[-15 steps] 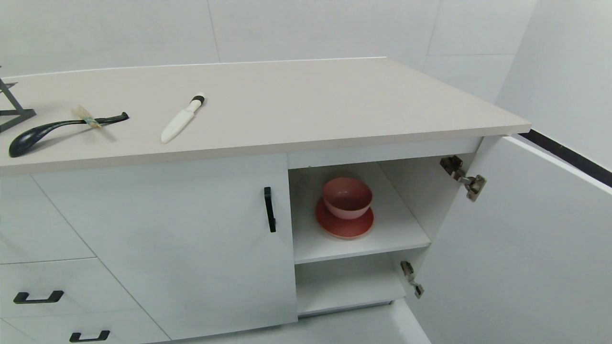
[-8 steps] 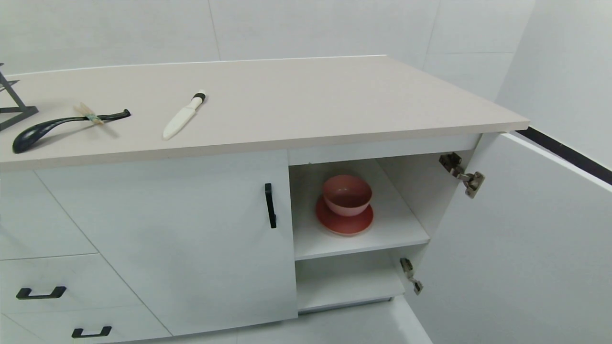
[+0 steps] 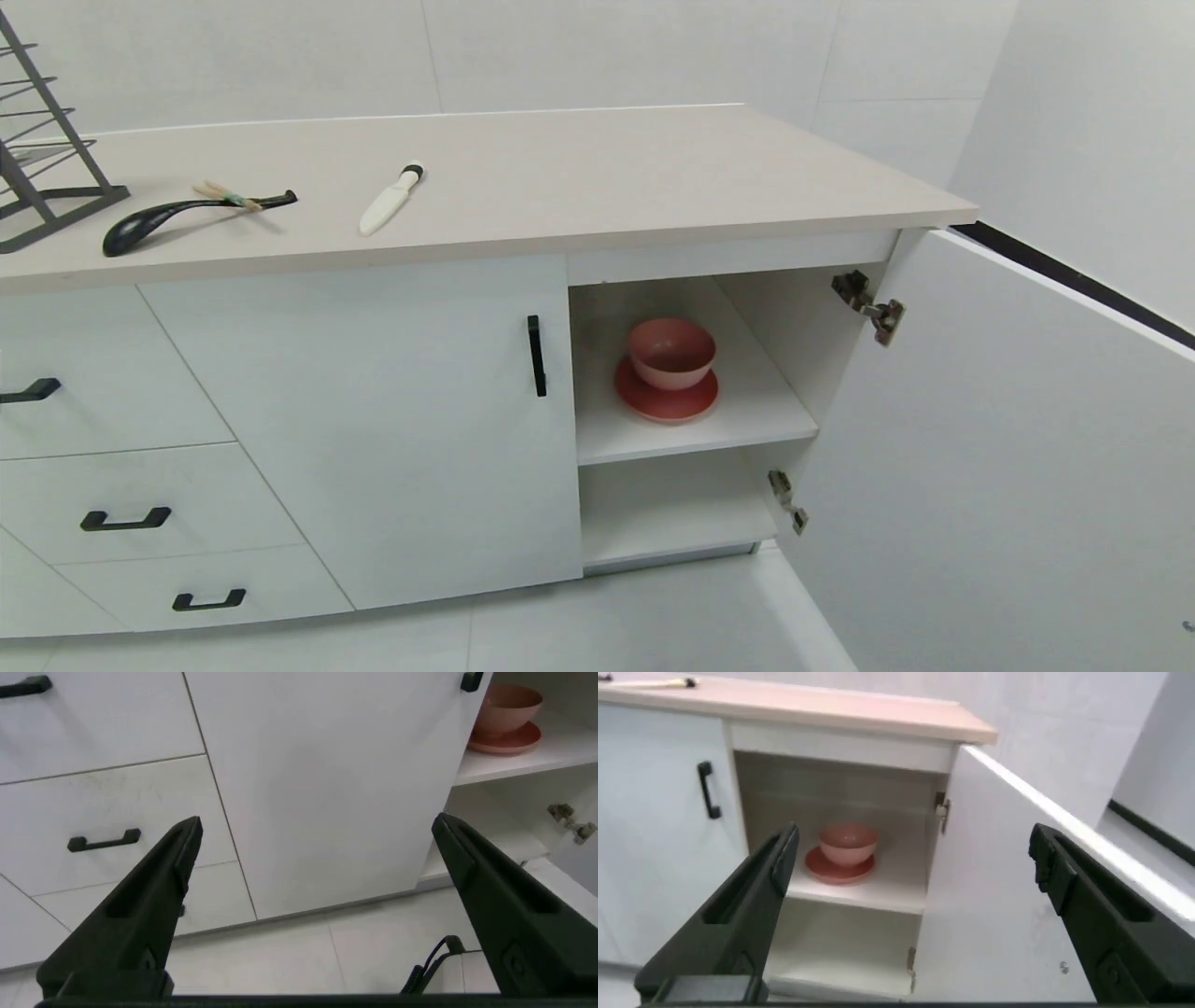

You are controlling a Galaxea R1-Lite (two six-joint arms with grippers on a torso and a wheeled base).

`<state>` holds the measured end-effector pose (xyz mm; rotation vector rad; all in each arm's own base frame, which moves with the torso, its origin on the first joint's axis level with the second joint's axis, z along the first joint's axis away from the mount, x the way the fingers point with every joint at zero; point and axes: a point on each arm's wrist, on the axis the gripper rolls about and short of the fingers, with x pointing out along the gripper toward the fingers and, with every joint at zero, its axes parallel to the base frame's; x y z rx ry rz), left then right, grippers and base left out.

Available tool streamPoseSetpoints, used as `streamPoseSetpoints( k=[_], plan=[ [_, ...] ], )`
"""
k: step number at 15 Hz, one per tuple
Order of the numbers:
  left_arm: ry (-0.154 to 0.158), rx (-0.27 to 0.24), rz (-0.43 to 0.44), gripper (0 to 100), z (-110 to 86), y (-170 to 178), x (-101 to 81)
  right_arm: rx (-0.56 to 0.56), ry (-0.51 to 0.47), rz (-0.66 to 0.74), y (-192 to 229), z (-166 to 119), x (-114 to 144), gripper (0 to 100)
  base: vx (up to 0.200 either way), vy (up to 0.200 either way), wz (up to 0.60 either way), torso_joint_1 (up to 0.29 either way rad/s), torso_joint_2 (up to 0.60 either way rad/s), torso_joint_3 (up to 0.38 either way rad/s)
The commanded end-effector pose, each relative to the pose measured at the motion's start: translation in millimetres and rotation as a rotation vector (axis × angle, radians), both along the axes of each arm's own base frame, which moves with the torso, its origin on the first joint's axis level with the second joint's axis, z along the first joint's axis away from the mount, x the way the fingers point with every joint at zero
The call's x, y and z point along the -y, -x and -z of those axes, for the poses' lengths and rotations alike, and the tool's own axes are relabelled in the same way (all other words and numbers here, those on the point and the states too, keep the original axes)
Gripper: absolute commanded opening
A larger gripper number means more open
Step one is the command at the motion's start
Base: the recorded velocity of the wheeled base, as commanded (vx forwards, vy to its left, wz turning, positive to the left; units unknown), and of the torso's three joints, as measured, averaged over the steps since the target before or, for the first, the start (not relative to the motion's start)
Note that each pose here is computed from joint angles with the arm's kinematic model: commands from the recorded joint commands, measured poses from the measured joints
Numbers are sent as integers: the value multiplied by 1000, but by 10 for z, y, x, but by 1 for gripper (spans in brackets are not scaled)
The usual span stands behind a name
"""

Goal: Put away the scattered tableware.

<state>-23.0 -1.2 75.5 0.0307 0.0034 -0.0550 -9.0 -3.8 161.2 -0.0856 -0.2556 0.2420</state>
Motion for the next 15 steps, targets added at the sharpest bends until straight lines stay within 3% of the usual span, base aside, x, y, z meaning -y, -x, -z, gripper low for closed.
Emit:
streamPoseSetpoints(
  k=[1,5,10,12,15],
  plan=[
    [20,-1,-6,100,2,-1,-1,22,-6,63,35,-15,2,100,0,0,0,0,0,0],
    [23,-2,-7,100,2,-1,-2,66,-15,193,200,84,3,100,0,0,0,0,0,0],
    [25,-2,-7,100,2,-1,-2,54,-3,243,221,97,-39,100,0,0,0,0,0,0],
    [26,-2,-7,100,2,-1,-2,10,4,245,205,272,-57,100,0,0,0,0,0,0],
    [28,-2,-7,100,2,-1,-2,-164,-6,234,89,693,-53,100,0,0,0,0,0,0]
  ],
)
